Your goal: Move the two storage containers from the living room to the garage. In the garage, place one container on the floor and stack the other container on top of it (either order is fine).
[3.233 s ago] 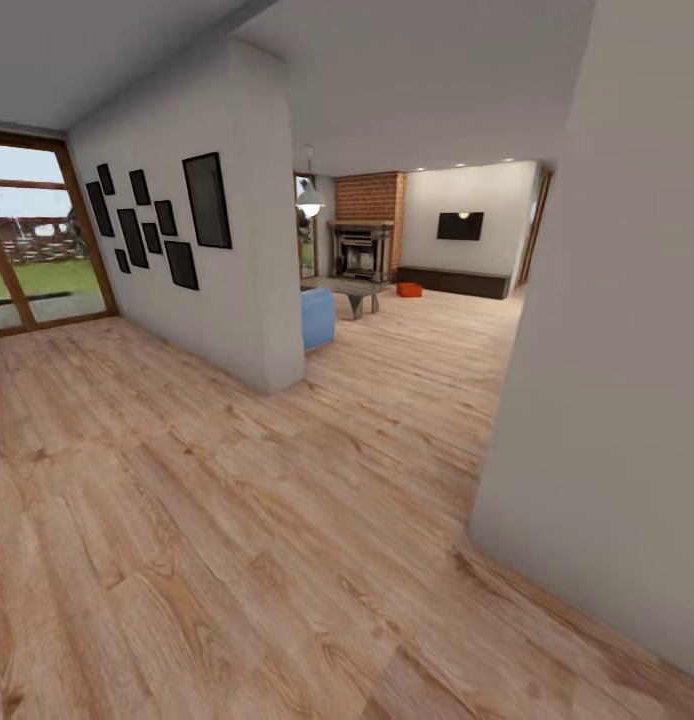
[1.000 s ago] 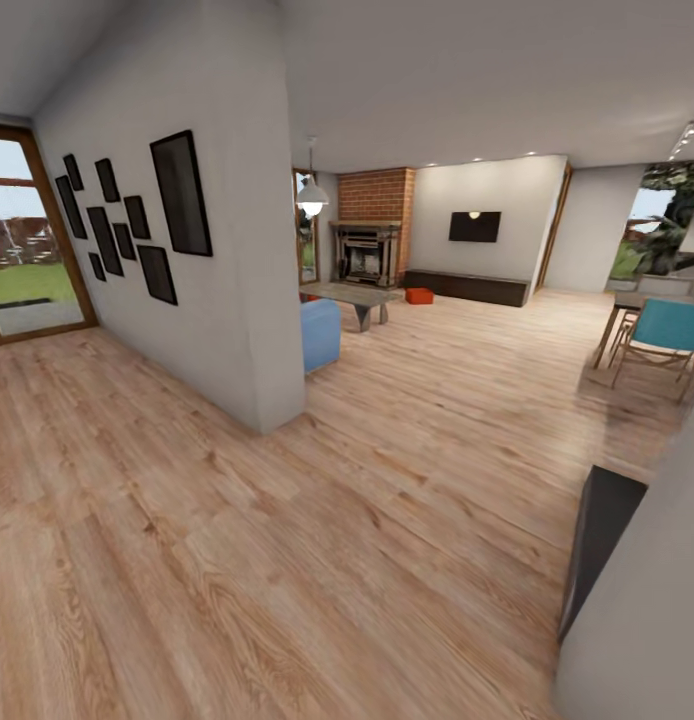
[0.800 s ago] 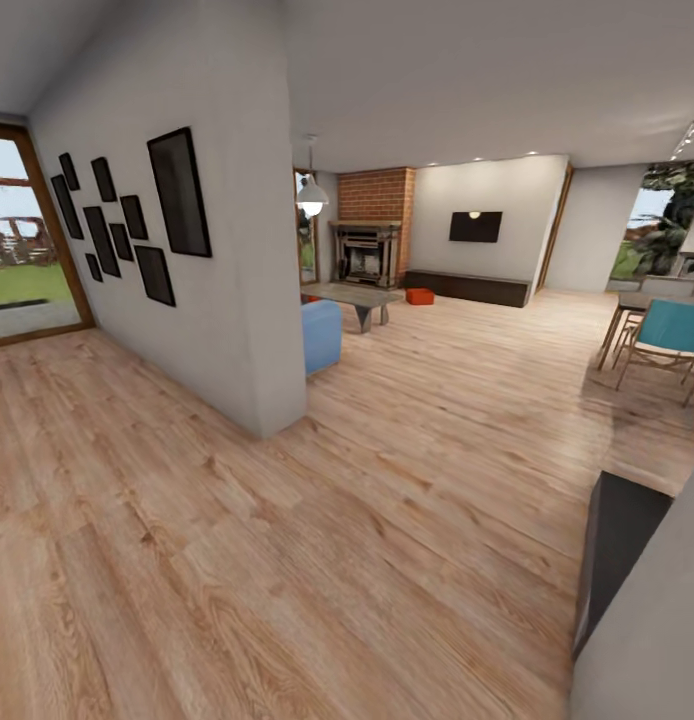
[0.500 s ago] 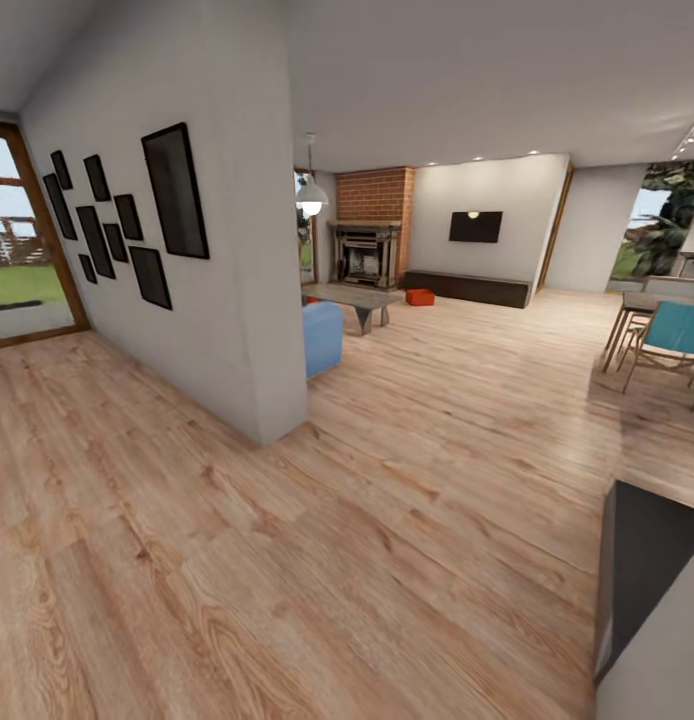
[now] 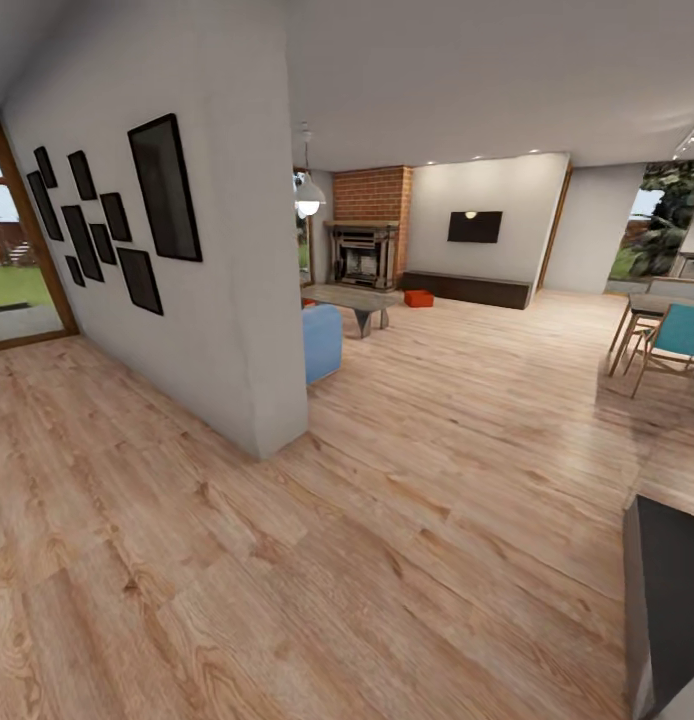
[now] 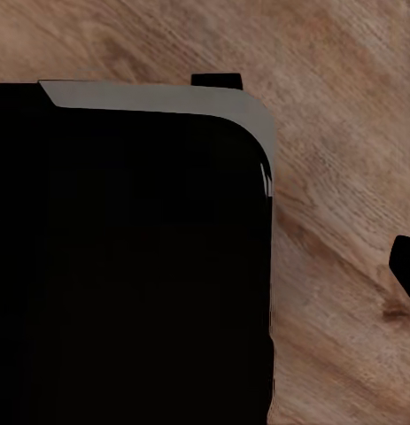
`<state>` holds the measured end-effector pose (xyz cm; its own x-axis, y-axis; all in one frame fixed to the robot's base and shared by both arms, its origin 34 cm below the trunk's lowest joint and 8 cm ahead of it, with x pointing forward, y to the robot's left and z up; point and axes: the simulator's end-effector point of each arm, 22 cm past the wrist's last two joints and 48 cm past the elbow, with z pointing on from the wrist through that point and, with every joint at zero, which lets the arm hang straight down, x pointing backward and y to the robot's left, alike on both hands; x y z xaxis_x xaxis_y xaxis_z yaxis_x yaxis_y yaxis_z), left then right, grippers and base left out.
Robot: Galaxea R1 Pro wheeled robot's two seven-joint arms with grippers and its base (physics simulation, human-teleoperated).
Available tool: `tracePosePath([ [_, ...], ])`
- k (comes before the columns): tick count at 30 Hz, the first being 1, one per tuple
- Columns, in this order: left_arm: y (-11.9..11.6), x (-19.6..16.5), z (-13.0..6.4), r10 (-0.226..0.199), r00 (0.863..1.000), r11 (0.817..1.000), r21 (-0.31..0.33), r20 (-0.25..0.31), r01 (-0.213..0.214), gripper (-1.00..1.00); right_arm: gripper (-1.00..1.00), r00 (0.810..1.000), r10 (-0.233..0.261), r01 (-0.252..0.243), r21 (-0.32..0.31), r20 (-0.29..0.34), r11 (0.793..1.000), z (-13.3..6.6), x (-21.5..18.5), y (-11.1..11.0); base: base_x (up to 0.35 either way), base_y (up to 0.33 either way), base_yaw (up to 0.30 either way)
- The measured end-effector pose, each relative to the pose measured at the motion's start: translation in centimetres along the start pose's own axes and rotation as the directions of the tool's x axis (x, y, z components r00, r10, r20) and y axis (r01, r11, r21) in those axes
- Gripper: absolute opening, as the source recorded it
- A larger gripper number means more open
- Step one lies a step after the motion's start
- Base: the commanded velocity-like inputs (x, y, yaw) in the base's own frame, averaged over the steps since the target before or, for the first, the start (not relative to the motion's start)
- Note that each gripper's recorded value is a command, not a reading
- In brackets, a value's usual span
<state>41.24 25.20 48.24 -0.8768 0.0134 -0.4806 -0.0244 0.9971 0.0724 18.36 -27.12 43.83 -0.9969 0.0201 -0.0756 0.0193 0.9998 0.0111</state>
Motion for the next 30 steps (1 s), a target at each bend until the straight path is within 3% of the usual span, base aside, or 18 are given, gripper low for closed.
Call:
tracePosePath([
  [30, -0.51, 0.00, -0.04, -0.002, 1.000, 1.000, 0.006, 0.000, 0.002, 1.00, 1.00, 1.000, 0.000, 0.000, -0.001, 0.000, 1.000, 0.00, 0.00, 0.06, 0.336, 0.039, -0.052],
])
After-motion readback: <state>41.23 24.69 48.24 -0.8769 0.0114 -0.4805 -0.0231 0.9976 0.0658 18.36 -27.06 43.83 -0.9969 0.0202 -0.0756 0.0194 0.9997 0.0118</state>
